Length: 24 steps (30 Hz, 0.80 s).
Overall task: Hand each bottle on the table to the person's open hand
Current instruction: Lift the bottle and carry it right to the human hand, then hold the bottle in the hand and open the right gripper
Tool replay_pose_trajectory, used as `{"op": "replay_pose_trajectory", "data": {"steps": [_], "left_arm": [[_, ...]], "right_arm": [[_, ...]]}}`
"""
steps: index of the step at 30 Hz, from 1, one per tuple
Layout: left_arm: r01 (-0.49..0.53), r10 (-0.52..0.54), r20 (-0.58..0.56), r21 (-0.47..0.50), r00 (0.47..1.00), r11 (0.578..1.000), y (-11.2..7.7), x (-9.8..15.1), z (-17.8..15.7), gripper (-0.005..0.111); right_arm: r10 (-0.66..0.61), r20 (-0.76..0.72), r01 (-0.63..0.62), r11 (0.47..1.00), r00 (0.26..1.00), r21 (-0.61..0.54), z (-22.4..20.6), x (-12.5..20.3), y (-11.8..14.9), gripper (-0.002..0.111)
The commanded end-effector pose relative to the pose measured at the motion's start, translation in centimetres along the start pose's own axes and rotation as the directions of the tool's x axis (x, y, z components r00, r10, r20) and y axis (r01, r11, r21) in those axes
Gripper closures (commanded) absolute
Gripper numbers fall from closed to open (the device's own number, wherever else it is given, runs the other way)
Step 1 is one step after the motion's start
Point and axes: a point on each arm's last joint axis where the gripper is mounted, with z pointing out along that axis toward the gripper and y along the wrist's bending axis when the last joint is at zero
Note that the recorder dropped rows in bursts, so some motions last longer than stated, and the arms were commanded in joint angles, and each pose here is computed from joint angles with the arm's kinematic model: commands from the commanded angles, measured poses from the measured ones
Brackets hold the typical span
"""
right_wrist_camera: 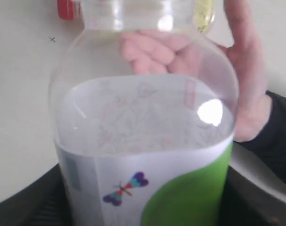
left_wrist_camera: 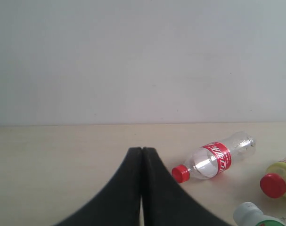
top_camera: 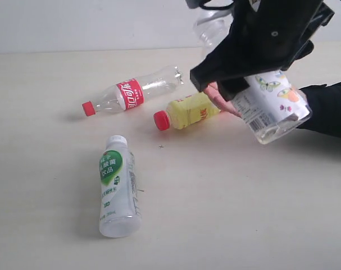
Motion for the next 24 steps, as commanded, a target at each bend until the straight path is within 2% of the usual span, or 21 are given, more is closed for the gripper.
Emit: {"op": "replay_pose_trajectory", "data": {"steps": [1,5,9,24], "left_arm": [[0.004,-0.004,0.007,0.003,1.0,1.0,0.0,0.0,-0.1,0.107],[0.004,-0.004,0.007,0.003,1.0,1.0,0.0,0.0,-0.1,0.107],[0.004,-0.004,0.007,0.003,1.0,1.0,0.0,0.0,-0.1,0.107],[0.004,-0.004,0.007,0.003,1.0,1.0,0.0,0.0,-0.1,0.107]], "right_arm": [[0.117,0.033,-0.116,0.993,0.993,-0.034,-1.0,-1.2,-2.2,0.108],[0.204,-0.005,-0.204,0.976,0.979,-0.07,-0.3,-1.4,-4.3,0.108],[0.216,-0.05,-0.219,0.973,0.975,-0.075,1.1,-1.7,-5.4,0.108],[0.149,-0.196,-0.154,0.988,0.969,-0.011,8.4,-3.0,-4.0,0.108]]}}
